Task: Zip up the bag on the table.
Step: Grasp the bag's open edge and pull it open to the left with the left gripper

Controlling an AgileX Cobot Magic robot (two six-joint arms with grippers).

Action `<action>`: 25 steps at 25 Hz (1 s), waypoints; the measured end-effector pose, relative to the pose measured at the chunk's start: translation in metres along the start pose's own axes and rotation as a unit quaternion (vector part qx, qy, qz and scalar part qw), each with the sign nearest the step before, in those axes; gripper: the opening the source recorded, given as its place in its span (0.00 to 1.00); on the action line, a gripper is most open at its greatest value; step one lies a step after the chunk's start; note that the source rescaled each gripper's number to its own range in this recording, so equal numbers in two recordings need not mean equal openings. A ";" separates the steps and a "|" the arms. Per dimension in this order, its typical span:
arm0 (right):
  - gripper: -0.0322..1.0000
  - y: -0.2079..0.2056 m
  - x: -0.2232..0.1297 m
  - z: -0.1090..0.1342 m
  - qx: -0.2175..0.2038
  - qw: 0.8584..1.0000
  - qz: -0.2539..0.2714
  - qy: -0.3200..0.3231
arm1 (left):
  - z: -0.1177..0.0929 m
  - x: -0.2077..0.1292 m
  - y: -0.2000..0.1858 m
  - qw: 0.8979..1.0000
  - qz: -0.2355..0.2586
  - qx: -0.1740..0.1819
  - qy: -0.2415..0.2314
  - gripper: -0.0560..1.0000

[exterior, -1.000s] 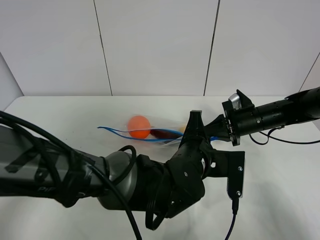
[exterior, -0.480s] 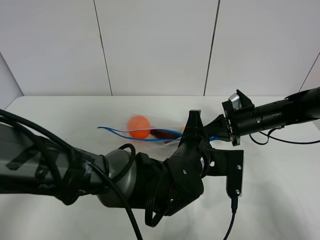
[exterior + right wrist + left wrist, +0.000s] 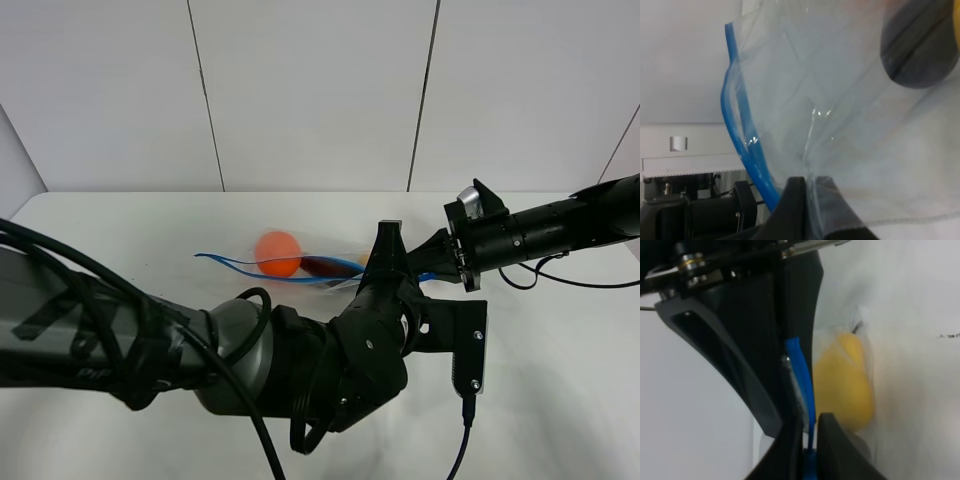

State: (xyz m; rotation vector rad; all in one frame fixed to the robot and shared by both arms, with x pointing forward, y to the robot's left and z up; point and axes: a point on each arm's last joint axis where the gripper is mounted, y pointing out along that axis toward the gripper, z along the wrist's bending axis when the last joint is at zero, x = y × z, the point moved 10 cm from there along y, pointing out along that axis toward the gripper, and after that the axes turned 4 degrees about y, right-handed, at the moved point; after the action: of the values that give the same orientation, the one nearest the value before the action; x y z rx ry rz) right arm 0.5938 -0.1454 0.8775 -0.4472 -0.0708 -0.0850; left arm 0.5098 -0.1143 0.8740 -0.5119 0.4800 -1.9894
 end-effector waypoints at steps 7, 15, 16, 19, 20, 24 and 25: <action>0.03 0.000 0.000 0.000 0.000 1.000 0.000 0.000 | 0.000 0.000 0.000 1.000 0.000 0.000 0.000 0.05; 0.03 0.000 0.000 0.000 0.000 1.000 0.000 0.000 | -0.002 -0.004 0.000 1.000 0.010 -0.007 0.017 0.05; 0.03 0.000 0.000 0.000 0.000 1.000 0.000 0.000 | -0.002 -0.005 0.000 1.000 0.014 -0.007 0.015 0.05; 0.03 0.000 0.000 0.000 0.000 1.000 0.000 0.000 | -0.001 -0.009 0.000 1.000 0.024 -0.005 0.007 0.05; 0.03 0.000 0.000 0.000 0.000 1.000 0.000 0.000 | -0.001 -0.011 0.000 1.000 0.028 -0.003 0.005 0.05; 0.03 0.000 0.000 0.000 0.000 1.000 0.000 0.000 | -0.001 -0.013 0.000 0.999 0.034 -0.003 0.004 0.05; 0.03 0.000 0.000 0.000 0.000 1.000 0.000 0.000 | 0.000 -0.014 0.000 0.999 0.036 -0.002 0.004 0.05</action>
State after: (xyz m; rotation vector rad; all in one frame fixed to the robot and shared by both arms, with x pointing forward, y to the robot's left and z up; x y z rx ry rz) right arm 0.5936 -0.1453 0.8774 -0.4477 -0.0710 -0.0840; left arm 0.5152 -0.1019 0.8720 -0.4827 0.5007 -1.9220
